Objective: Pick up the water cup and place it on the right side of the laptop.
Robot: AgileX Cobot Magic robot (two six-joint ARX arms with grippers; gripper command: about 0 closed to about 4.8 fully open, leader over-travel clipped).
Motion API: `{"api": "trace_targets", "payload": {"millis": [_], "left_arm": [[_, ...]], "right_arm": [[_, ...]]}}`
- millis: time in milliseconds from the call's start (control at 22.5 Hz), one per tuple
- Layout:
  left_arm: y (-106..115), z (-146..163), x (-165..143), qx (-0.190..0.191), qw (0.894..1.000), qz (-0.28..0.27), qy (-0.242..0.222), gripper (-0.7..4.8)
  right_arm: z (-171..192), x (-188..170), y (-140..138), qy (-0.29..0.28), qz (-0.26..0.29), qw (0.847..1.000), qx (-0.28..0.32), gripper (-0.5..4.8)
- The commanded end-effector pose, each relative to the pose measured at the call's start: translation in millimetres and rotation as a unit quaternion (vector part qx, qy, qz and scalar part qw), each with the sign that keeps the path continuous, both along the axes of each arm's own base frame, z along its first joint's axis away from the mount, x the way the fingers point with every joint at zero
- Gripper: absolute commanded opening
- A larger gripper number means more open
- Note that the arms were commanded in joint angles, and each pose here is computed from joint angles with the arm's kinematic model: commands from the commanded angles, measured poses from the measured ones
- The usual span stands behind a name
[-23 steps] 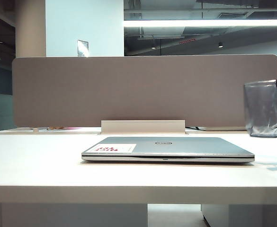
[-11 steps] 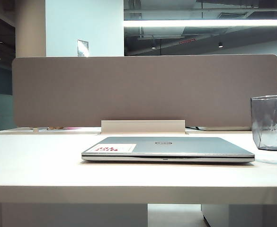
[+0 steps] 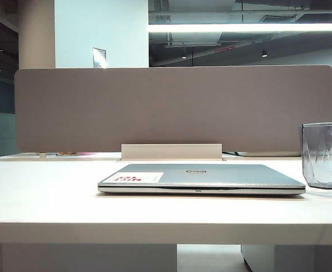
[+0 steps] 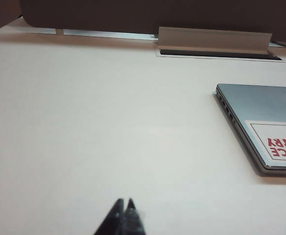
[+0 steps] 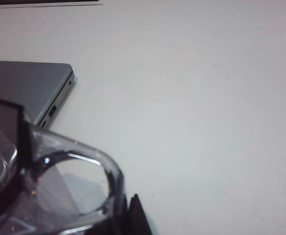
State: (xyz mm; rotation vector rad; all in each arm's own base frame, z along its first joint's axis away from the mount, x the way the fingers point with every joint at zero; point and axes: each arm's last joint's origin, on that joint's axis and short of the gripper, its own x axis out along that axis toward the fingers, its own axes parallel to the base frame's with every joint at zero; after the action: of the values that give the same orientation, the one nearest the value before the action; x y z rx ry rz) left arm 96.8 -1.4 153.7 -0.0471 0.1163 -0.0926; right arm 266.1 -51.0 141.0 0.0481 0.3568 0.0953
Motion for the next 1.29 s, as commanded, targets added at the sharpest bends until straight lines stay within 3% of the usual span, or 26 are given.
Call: {"api": "trace_targets", "payload": {"millis": [44,711,844,1289], "left_arm": [[-0.2,1.8,0.0,-0.001,1.000,-0.003,-0.005,-0.04],[-0.1,1.8,0.0,-0.001,1.000,-0.001,-0.005,-0.04],[-0.2,1.8,0.0,-0.001,1.000,-0.002,-0.005,-0.04],[-0.1,1.8,0.0,-0.001,1.000,-0.001,-0.005,-0.04]], "right_arm": [[5.9,5.1,-0.6,-0.023,0.006,1.000,-0.009,-0.03],[-11.6,16.5,-5.9,-0.005,0.017,1.000,-0.012,0.03],[-11.0,16.8,-6.0,-0.008,0.015,1.000,-0.013,0.72],[-8.3,15.8,-5.1,-0.010,0.016,1.000,-0.007,0.92]]}}
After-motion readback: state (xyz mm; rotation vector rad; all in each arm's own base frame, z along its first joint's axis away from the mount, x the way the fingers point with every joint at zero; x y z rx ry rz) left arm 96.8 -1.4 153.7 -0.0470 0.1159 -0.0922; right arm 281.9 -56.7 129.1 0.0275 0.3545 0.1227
